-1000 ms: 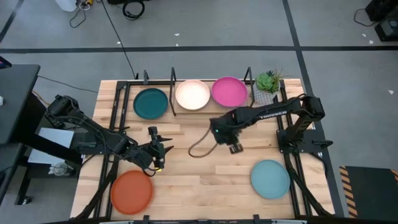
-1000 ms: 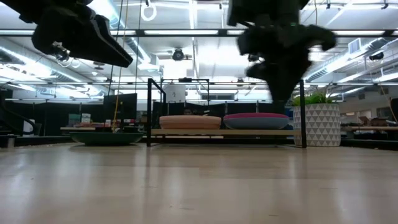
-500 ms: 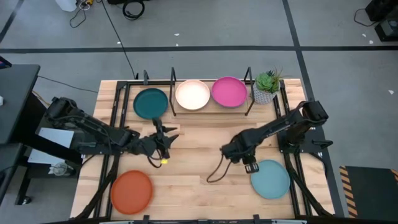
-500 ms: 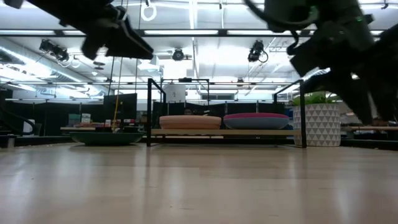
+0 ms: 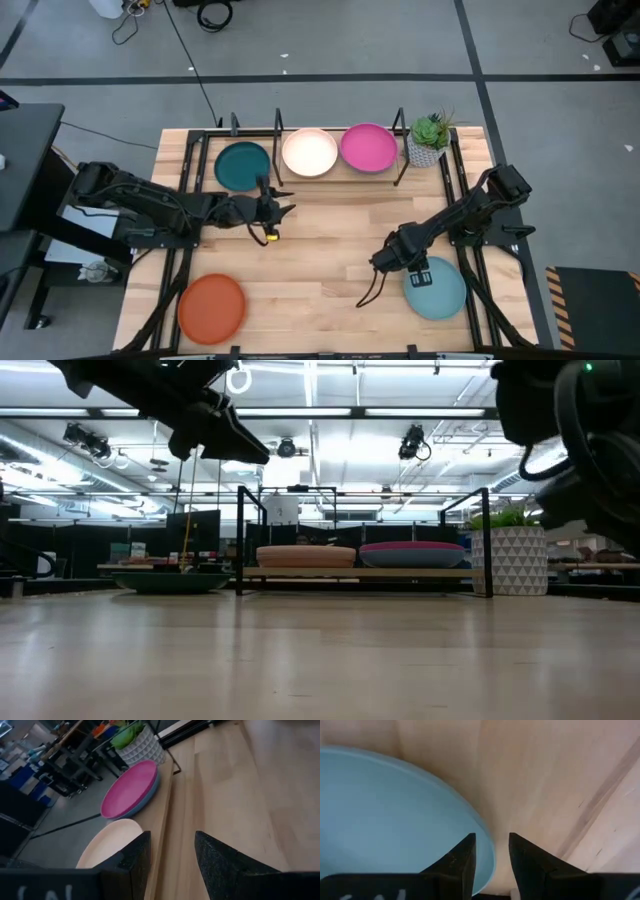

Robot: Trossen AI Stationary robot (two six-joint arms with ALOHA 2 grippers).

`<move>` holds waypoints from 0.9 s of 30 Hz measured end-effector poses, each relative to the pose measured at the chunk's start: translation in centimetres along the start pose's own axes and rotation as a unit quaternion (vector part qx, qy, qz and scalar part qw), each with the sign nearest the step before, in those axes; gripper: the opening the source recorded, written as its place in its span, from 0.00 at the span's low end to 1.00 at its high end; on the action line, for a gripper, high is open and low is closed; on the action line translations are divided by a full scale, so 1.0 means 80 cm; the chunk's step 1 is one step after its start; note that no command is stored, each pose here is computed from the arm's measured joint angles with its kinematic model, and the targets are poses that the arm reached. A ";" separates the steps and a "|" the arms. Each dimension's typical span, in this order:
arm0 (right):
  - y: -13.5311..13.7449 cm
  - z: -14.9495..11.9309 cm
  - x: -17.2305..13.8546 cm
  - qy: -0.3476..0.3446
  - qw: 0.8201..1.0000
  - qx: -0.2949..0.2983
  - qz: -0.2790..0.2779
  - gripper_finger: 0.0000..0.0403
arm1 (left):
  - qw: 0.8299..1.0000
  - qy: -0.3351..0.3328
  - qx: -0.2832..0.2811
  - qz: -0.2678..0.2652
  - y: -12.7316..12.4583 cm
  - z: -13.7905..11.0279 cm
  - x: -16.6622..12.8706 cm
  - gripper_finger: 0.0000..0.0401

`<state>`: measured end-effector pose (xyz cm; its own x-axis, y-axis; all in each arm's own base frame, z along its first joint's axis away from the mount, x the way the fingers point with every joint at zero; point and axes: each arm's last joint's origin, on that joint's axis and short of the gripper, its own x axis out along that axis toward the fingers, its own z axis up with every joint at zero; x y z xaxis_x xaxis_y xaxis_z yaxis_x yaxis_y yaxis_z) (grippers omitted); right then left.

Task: Place and stack plates onto a shelf
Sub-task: Stack the light blue plate on top of the light orange plate on the shelf

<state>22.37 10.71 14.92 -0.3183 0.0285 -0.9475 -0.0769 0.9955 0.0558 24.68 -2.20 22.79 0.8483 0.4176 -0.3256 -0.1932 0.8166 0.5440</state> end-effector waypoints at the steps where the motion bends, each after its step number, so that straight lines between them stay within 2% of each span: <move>1: 0.000 -0.001 0.004 0.000 1.000 -0.001 -0.001 0.30 | 1.000 0.002 -0.001 0.002 0.001 -0.001 0.001 0.40; 7: -0.006 -0.006 0.026 -0.001 1.000 -0.003 -0.005 0.24 | 1.000 -0.002 -0.002 -0.009 0.001 -0.001 0.001 0.40; 13: -0.014 -0.005 0.025 0.003 1.000 -0.021 -0.005 0.04 | 0.994 -0.043 0.009 -0.103 -0.006 0.002 0.000 0.40; 16: -0.020 -0.001 0.021 -0.006 0.999 -0.039 -0.001 0.04 | 0.983 -0.082 0.005 -0.164 -0.009 0.007 -0.001 0.40; 20: -0.039 0.004 0.007 -0.035 0.998 -0.060 0.006 0.04 | 0.959 -0.146 0.002 -0.242 -0.017 0.016 -0.002 0.40; 24: -0.069 0.010 -0.013 -0.102 0.992 -0.051 0.054 0.03 | 0.949 -0.171 0.054 -0.260 -0.042 0.018 0.004 0.40; 27: -0.095 0.015 -0.028 -0.166 0.980 -0.025 0.104 0.03 | 0.944 -0.177 0.102 -0.257 -0.065 0.015 0.012 0.40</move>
<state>24.80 3.19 16.24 -0.0078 0.2657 -0.9640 -0.0913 0.9599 0.2652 27.08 -6.51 20.54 0.9226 -0.2029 -0.3282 0.3584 0.7659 0.5338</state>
